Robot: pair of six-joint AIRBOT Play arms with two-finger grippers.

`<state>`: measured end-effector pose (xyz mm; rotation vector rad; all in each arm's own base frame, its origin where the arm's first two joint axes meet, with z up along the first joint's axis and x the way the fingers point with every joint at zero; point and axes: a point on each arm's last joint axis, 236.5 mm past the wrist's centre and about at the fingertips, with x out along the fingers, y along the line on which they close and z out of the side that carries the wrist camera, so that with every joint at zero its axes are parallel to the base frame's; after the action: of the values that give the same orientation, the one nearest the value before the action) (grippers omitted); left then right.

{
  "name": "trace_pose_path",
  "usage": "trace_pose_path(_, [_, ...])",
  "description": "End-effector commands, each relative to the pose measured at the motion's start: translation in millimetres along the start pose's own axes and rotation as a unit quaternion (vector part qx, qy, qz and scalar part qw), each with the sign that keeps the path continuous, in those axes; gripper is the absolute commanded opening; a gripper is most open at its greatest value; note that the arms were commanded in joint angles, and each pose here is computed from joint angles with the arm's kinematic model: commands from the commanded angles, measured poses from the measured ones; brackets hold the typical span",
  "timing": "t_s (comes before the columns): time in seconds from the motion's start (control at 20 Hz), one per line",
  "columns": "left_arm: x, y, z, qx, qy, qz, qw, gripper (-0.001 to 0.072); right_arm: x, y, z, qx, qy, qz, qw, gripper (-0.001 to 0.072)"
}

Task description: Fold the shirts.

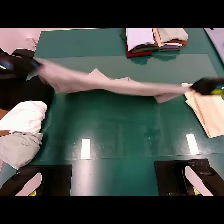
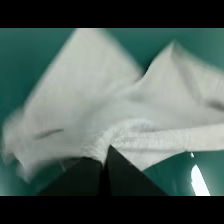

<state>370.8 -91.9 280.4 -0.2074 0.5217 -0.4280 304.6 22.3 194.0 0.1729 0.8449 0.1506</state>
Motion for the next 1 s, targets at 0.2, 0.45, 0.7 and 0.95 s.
trace_pose_path(0.2, [-267.2, -156.1, 131.4, 0.146, -0.327, -0.020, 0.933, 0.0021, -228.2, 47.3, 109.5, -0.076, -0.302, -0.052, 0.949, 0.0012])
trace_pose_path(0.45, [-288.9, -169.4, 134.9, 0.139, -0.342, -0.029, 0.929, 0.0021, -260.0, 44.6, 110.3, -0.082, -0.286, -0.089, 0.951, 0.0012])
trace_pose_path(0.7, [-156.6, -105.0, 101.1, 0.084, -0.131, -0.025, 0.988, 0.0021, -173.8, 25.9, 108.0, -0.049, -0.168, -0.035, 0.984, 0.0012])
trace_pose_path(0.95, [20.3, 2.5, -2.2, -0.046, 0.109, -0.016, 0.993, 0.0021, -14.6, -14.8, 64.0, -0.005, 0.046, -0.008, 0.999, 0.0011])
